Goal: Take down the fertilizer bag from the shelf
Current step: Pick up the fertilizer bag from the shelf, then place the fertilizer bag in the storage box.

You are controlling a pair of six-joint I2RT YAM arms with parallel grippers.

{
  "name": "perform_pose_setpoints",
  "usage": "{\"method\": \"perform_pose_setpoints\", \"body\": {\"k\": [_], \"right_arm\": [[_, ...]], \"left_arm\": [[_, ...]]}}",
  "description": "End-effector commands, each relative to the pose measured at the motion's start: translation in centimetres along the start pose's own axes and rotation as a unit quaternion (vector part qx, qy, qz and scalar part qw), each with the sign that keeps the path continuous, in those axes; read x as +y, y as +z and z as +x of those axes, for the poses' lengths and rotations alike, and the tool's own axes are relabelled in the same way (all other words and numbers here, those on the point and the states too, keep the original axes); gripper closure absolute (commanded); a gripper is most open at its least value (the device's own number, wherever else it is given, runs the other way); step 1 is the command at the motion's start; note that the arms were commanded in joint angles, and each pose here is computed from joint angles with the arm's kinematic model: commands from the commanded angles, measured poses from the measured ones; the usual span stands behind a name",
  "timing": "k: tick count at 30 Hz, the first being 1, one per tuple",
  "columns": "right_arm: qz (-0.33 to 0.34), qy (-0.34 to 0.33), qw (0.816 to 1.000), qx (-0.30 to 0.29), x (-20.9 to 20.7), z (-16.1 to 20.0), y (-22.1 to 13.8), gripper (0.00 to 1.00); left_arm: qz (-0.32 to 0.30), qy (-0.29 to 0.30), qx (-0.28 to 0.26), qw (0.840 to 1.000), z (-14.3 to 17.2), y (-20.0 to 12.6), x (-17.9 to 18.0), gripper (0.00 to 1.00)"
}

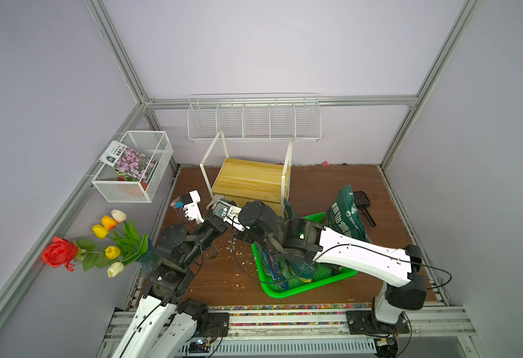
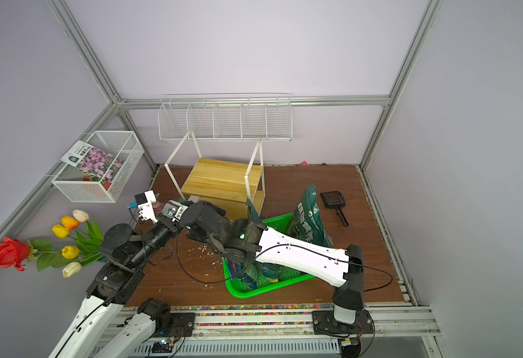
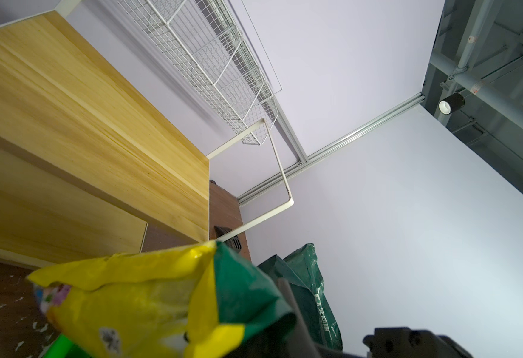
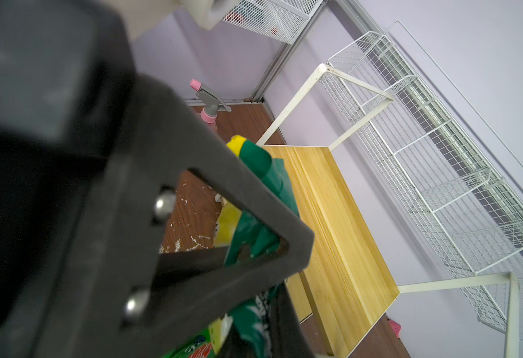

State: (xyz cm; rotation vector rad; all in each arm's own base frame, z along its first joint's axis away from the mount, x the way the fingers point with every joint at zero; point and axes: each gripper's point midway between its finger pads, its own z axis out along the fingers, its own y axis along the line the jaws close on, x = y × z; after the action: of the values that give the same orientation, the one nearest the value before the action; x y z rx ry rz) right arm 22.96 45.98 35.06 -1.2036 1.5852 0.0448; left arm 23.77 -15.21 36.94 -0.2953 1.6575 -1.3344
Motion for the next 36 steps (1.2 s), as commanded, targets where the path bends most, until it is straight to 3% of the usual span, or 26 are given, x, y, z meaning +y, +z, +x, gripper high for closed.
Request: {"method": "perform_pose_setpoints", "body": {"k": [1,2,3,11,17,25,29,32,36], "right_arm": [[0.007,0.016,1.0,-0.019,-1.3,-1.3,-1.4,1.0],[0.008,0.017,1.0,-0.019,-1.4,-1.3,-1.4,1.0],[0.008,0.016,1.0,-0.019,-1.4,-1.2,-1.5,1.0],[0.02,0.025,0.999,-0.033,-2.8,-1.7,-3.1,1.0],[0.047,0.027,0.997,-0.048,-4.9,-1.9,-5.0,1.0],[0.084,0.069,0.991,-0.084,-9.0,-2.2,-9.7,1.0],[0.089,0.127,0.983,-0.102,-10.6,-2.0,-12.3,1.0],[0.101,0.16,0.977,-0.099,-11.4,-1.2,-13.5,1.0],[0.157,0.158,0.972,-0.074,-12.8,0.3,-14.8,1.0]], "left_arm": [[0.055,0.018,-0.021,0.998,-1.7,-0.3,-3.8,0.28],[0.053,0.02,-0.025,0.998,-1.8,-0.4,-3.8,0.11],[0.052,0.025,-0.03,0.998,-2.0,-0.5,-3.9,0.01],[0.015,0.082,-0.113,0.99,-5.0,-2.7,-4.2,0.01],[-0.004,0.081,-0.153,0.985,-5.9,-4.0,-3.3,0.0],[-0.026,0.071,-0.132,0.988,-4.8,-2.8,-1.1,0.01],[-0.04,0.054,-0.11,0.992,-3.7,-1.5,0.8,0.0],[-0.046,0.042,-0.097,0.993,-2.9,-0.8,1.8,0.01],[-0.049,0.033,-0.092,0.994,-2.5,-0.4,2.6,0.01]]}}
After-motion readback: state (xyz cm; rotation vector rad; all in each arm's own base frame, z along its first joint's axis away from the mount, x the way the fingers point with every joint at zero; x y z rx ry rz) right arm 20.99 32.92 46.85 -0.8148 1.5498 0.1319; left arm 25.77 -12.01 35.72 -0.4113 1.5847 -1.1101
